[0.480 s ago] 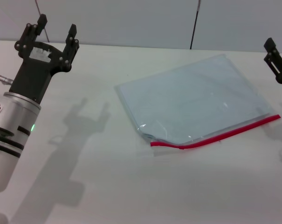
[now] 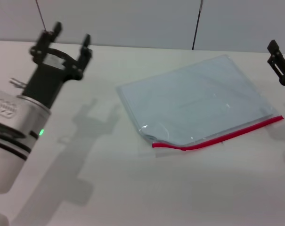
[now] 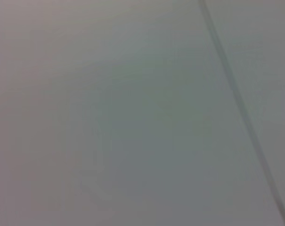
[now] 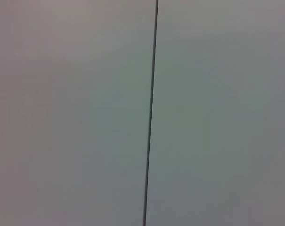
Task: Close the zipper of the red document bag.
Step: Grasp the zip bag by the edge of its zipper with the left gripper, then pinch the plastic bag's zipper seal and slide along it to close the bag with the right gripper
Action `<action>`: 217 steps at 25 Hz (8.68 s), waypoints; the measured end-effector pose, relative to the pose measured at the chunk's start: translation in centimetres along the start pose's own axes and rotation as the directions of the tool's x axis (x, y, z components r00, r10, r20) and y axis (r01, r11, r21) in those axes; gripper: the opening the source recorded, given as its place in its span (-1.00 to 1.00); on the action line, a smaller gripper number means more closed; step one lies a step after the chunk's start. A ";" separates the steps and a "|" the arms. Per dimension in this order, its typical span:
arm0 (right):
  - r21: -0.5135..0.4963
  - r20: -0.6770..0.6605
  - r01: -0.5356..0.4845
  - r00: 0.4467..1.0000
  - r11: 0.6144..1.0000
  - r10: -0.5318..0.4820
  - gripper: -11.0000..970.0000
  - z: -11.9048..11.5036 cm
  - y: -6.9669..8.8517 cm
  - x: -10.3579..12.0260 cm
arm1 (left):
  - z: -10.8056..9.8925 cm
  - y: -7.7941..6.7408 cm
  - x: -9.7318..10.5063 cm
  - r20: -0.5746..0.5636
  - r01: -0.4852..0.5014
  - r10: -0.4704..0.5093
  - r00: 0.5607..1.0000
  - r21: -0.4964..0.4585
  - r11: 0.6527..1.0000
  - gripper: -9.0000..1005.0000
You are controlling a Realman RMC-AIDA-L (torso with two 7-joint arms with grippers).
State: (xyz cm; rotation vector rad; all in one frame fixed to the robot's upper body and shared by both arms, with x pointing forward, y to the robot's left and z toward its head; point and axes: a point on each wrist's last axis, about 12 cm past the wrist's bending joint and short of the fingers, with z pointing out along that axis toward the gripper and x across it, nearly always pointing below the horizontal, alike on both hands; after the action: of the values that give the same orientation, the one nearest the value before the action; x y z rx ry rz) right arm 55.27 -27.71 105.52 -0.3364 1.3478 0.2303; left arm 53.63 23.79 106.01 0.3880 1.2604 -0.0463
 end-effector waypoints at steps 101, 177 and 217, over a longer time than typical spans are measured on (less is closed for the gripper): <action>-0.209 -0.007 0.089 0.996 0.974 -0.092 0.37 0.5 1.6 -0.1 | 4.4 -10.2 -1.8 -0.142 -0.409 0.703 0.697 0.726 0.553 -0.76; -0.532 0.250 0.713 0.647 0.456 -0.721 -0.70 2.3 9.2 2.5 | 2.6 -9.5 -1.9 -0.094 -0.481 0.660 0.745 0.610 0.629 -0.89; -0.081 -0.341 0.759 0.588 0.646 -0.733 -0.84 2.1 -2.0 2.7 | 1.7 -10.2 -1.4 -0.073 -0.483 0.672 0.737 0.639 0.598 -0.90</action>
State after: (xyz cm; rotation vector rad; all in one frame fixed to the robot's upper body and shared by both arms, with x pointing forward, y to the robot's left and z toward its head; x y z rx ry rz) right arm 58.48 -28.89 103.49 -0.8912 1.4338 -0.6315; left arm 52.24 13.50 105.07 1.4051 1.3511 0.2112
